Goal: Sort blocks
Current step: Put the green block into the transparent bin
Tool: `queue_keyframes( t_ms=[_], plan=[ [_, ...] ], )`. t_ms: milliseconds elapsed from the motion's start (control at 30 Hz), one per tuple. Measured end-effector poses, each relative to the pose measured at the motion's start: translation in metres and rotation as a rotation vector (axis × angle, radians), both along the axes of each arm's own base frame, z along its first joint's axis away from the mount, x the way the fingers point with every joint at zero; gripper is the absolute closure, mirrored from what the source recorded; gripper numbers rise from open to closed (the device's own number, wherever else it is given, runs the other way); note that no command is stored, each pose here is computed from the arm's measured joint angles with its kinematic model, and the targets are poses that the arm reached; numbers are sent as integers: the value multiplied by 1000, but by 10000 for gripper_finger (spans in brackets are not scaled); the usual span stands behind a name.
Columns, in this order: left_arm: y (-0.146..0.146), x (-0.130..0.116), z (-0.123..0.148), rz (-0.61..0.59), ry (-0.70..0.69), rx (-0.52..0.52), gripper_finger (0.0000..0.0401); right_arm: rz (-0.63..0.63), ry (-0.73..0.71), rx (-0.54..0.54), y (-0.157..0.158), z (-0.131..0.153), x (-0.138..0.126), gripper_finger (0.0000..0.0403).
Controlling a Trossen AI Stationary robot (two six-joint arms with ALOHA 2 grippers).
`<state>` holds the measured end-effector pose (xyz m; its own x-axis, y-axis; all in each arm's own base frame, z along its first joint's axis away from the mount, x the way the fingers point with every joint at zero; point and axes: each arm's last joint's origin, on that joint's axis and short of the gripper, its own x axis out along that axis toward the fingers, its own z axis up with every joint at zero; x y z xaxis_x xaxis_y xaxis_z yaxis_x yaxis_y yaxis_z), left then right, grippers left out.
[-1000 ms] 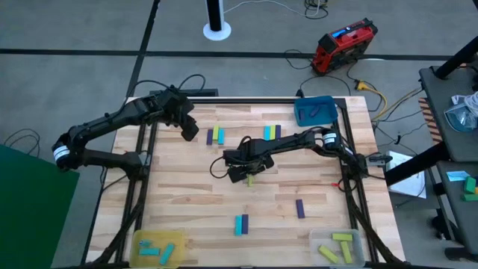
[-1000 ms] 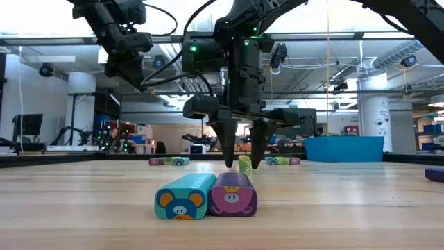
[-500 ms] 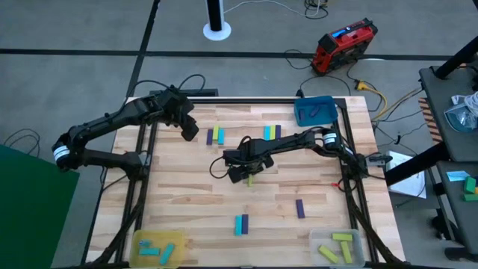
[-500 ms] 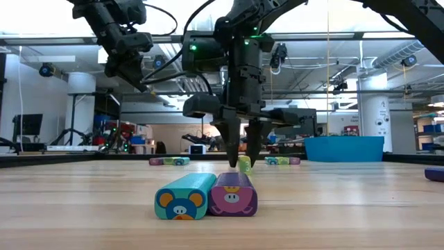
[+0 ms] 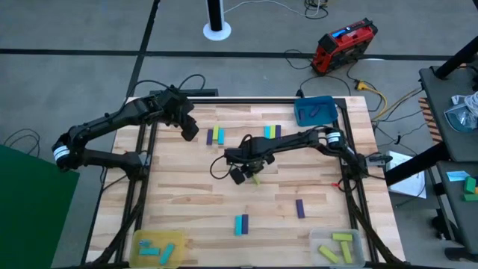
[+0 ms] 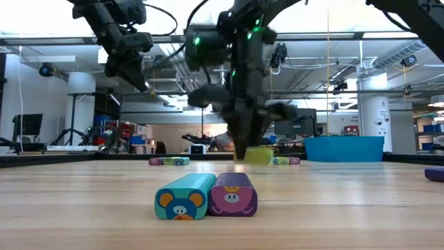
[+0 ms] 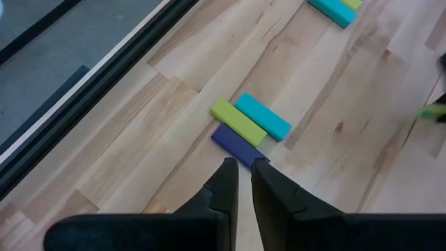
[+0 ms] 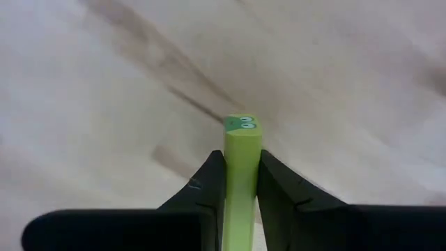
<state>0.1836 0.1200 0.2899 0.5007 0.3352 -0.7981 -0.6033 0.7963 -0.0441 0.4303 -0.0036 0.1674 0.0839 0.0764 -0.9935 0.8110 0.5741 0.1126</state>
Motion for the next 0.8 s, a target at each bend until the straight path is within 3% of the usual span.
queue_keyframes(
  t_ms=[167, 567, 800],
  plan=[
    [0, 0, 0, 0, -2, 1, 380, 173, -2, -8, 1, 39, -19, 354],
    [2, 2, 2, 3, -32, 18, 380, 912, -161, -61, 38, 155, -99, 354],
    [2, 2, 2, 13, -37, 11, 380, 1129, -232, -30, 68, 185, -138, 354]
  ],
)
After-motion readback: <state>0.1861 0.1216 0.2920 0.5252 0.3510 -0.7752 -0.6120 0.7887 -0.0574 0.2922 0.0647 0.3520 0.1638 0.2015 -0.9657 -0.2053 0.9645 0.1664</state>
